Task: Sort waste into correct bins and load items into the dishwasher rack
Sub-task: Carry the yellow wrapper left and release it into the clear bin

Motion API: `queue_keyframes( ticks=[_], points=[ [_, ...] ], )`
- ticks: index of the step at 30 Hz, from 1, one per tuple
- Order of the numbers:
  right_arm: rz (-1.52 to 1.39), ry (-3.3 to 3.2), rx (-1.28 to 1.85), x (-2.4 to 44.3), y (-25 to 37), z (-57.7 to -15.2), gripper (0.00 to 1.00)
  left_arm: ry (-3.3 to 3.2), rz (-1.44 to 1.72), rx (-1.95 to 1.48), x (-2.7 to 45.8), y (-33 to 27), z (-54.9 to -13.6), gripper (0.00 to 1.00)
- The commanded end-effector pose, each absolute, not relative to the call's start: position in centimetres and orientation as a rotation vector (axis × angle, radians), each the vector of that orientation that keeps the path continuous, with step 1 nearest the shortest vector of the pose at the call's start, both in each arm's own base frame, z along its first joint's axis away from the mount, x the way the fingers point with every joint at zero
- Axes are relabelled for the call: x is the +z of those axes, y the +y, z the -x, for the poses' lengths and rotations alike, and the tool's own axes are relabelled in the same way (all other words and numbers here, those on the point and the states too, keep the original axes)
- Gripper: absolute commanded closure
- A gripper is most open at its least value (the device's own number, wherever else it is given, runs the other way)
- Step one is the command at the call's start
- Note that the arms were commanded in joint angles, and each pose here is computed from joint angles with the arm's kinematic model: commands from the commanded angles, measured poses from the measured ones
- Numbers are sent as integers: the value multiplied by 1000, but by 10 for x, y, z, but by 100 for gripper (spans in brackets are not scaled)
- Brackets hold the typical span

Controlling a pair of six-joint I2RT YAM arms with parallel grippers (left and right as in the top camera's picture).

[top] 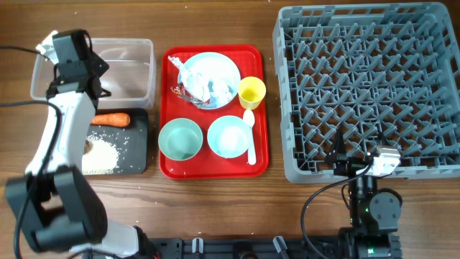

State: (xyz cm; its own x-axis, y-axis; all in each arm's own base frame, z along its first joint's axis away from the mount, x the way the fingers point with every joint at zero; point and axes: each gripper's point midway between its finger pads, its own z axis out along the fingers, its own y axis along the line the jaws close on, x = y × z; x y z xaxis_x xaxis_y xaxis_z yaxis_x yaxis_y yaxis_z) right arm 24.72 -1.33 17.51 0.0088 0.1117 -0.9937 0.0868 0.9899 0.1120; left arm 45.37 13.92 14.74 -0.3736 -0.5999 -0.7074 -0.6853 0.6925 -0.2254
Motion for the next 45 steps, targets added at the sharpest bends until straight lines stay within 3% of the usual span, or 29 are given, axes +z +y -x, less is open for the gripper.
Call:
queue_keyframes(
  ticks=[1, 5, 6, 8, 13, 15, 20, 26, 30, 38, 45],
  points=[
    [-173, 1560, 14, 176, -16, -247, 0, 2100, 1034, 41, 118, 140, -470, 93],
    [-173, 1560, 14, 176, -16, -247, 0, 2089, 1031, 38, 106, 143, -479, 83],
    [-173, 1560, 14, 176, -16, -247, 0, 2081, 1029, 36, 107, 143, -480, 75],
    [-173, 1560, 14, 176, -16, -247, 0, 2067, 1005, 38, 113, 144, -484, 47],
    [-173, 1560, 14, 176, -16, -247, 0, 2072, 944, 59, 118, 144, -487, 29],
    [-173, 1560, 14, 176, -16, -247, 0, 2072, 942, 59, 119, 144, -487, 28],
    [-174, 1560, 15, 176, -16, -247, 0, 2077, 806, 49, 148, 125, -489, 41],
    [-174, 1560, 15, 176, -16, -247, 0, 2018, 717, 36, 213, 85, -471, 44],
    [-173, 1560, 14, 176, -16, -247, 1, 2072, 618, -25, 231, 35, -452, 43],
    [-173, 1560, 14, 176, -16, -247, 0, 2300, 496, -99, 185, -53, -430, 37],
    [-174, 1560, 15, 176, -16, -247, 0, 2376, 517, -109, 135, -77, -443, 31]
  ],
)
